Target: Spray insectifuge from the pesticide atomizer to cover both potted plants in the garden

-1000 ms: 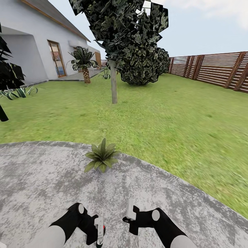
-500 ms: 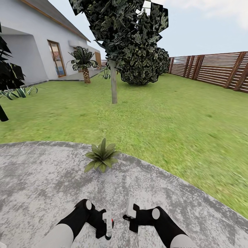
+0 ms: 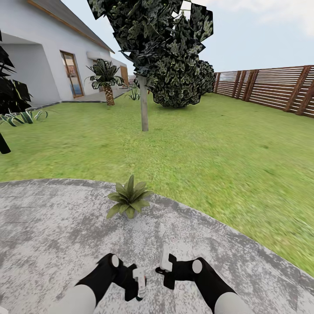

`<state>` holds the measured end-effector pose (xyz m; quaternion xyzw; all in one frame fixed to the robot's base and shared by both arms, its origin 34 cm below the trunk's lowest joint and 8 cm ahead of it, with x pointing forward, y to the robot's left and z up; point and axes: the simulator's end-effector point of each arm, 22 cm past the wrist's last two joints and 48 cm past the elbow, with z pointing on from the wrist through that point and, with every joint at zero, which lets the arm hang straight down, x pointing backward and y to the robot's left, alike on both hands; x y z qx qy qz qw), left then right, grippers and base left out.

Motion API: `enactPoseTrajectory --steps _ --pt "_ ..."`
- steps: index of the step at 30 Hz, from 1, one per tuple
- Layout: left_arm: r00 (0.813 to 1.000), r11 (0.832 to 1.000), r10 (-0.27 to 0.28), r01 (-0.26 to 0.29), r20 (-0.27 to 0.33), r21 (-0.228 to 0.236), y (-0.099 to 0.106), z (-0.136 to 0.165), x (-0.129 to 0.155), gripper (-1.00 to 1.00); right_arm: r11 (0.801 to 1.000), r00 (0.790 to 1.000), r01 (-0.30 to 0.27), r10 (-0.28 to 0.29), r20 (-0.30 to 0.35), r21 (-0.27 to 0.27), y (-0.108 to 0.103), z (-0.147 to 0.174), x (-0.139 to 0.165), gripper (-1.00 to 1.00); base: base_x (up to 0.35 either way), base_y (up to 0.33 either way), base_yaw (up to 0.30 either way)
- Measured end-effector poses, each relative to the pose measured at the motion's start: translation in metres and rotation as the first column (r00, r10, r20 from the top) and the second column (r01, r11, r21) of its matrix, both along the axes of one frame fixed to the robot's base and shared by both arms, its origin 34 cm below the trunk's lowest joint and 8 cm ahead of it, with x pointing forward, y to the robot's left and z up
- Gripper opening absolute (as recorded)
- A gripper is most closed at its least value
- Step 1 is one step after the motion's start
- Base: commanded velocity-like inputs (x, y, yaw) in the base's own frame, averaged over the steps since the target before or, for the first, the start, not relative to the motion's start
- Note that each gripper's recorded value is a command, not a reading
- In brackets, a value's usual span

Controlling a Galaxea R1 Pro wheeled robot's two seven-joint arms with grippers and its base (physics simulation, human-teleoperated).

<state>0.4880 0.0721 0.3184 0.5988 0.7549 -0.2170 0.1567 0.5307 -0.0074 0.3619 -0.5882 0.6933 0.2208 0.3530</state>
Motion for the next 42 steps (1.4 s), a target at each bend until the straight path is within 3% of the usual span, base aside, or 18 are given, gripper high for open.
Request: enactPoseTrajectory --steps 13,16,19,27,35,42 --pt "1.0 1.0 -0.005 0.005 -0.002 -0.003 -0.003 -0.001 -0.003 -1.0 1.0 0.999 0.016 -0.017 -0.032 -0.023 -0.003 -0.004 0.002 -1.0 0.0 0.0 0.0" --pt "1.0 1.0 -0.011 0.011 -0.005 -0.007 -0.004 -0.001 -0.006 -1.0 0.999 0.995 -0.049 0.047 -0.089 -0.014 0.0 -0.005 -0.017 -1.0 0.0 0.0 0.0" --pt "1.0 1.0 -0.014 0.014 -0.01 -0.01 -0.005 -0.002 -0.008 -1.0 0.997 0.992 -0.072 0.07 -0.109 -0.01 0.001 -0.005 -0.023 -1.0 0.0 0.0 0.0" --pt "1.0 1.0 -0.014 0.014 -0.011 -0.013 -0.007 -0.002 -0.009 -1.0 0.997 0.991 -0.077 0.076 -0.113 -0.008 0.001 -0.004 -0.025 -1.0 0.0 0.0 0.0" --pt "0.999 0.999 -0.036 0.035 -0.039 -0.028 -0.023 -0.005 -0.022 -1.0 0.997 0.991 -0.077 0.075 -0.113 -0.008 0.001 -0.004 -0.025 -1.0 0.0 0.0 0.0" --pt "1.0 0.999 -0.02 0.019 -0.018 -0.031 -0.026 -0.004 -0.016 -1.0 0.997 0.991 -0.076 0.075 -0.113 -0.008 0.002 -0.004 -0.025 -1.0 0.0 0.0 0.0"
